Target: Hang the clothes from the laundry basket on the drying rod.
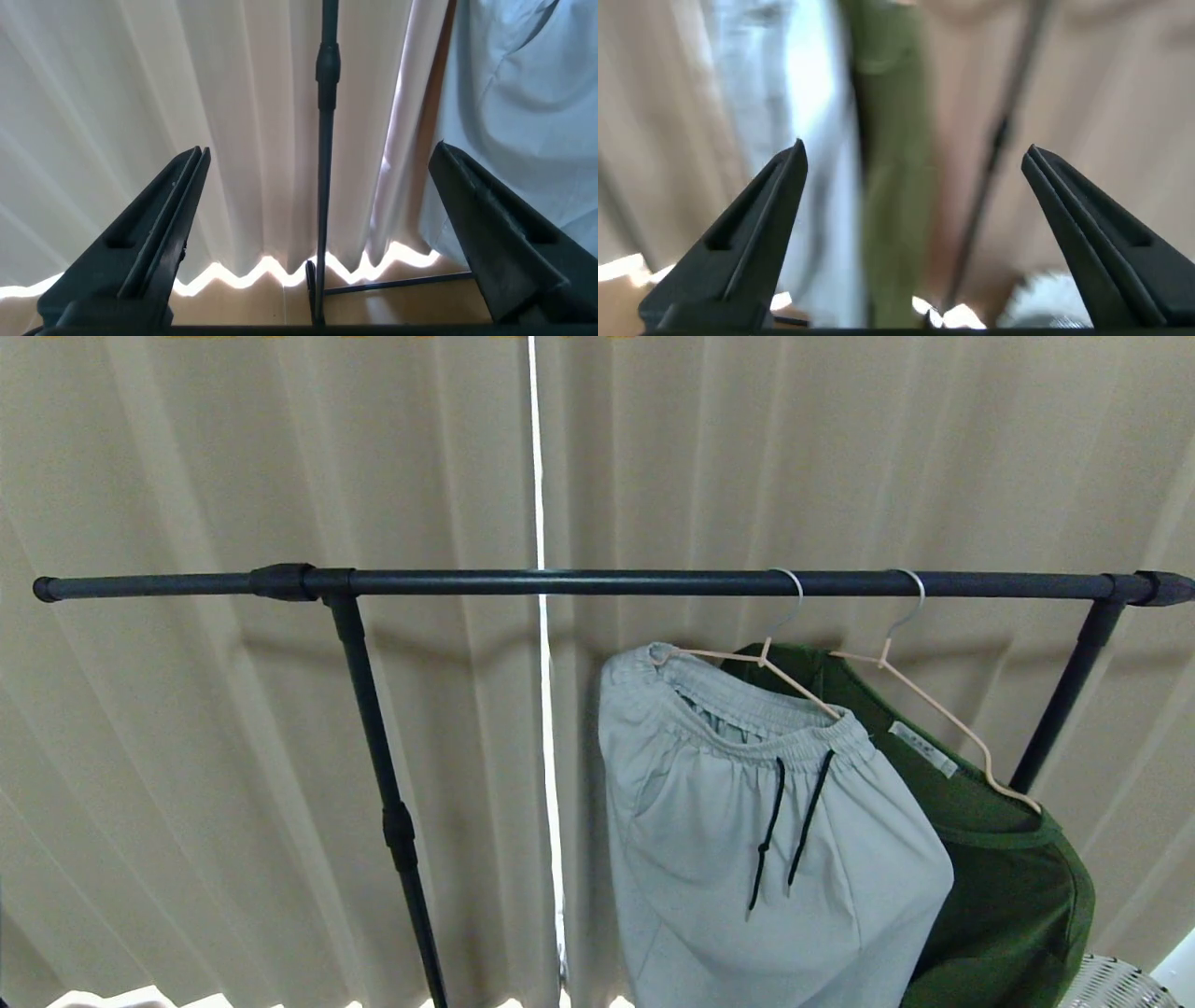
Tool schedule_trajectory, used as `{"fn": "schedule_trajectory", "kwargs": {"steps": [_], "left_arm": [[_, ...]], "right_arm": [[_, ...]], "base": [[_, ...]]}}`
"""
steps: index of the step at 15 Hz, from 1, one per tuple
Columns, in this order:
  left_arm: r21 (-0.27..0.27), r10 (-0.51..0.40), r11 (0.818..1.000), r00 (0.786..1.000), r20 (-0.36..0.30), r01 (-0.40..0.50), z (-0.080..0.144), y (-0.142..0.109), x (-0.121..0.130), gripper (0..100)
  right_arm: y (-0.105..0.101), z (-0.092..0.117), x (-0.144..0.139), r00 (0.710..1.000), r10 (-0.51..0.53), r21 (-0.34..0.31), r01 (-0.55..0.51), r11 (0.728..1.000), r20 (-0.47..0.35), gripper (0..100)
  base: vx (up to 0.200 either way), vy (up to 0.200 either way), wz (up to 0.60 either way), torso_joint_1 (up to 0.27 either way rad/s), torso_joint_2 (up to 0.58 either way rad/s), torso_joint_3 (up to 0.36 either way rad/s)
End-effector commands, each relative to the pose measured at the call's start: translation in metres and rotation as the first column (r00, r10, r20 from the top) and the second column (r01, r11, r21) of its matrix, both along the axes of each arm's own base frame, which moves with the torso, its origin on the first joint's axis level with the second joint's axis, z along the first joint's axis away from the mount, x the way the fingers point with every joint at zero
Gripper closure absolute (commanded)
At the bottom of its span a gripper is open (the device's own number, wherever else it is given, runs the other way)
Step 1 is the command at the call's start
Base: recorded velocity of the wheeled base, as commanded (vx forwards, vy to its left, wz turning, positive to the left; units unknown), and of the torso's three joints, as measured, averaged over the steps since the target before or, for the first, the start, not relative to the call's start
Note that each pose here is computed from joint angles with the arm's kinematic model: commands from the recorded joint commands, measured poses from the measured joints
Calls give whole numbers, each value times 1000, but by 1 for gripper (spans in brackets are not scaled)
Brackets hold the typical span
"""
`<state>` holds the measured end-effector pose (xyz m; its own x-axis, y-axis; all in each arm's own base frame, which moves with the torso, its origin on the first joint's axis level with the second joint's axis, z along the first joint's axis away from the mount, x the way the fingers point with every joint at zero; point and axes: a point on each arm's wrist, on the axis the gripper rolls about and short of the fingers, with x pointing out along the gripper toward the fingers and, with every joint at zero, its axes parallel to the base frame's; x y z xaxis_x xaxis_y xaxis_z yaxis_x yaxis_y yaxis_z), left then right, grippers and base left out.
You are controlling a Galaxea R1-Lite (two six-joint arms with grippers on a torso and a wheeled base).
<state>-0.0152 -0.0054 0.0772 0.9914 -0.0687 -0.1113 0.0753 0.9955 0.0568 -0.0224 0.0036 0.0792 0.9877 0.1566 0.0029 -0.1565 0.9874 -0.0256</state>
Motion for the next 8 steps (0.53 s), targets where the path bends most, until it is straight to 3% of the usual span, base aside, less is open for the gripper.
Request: {"fn": "schedule_trajectory", "kwargs": {"steps": [1, 8], "left_arm": [[1, 1, 1000, 1000, 1, -1, 0, 0, 0, 0], [-4, 4, 1000, 1000, 1, -4, 0, 0, 0, 0]], "right_arm": [[0, -3, -1, 1000, 5, 2, -5, 1000, 7, 0], [0, -3, -1, 1000, -1, 1, 1, 1000, 6, 0]], "base": [[0, 0, 0, 0, 0, 0], [0, 0, 0, 0, 0, 0]]}}
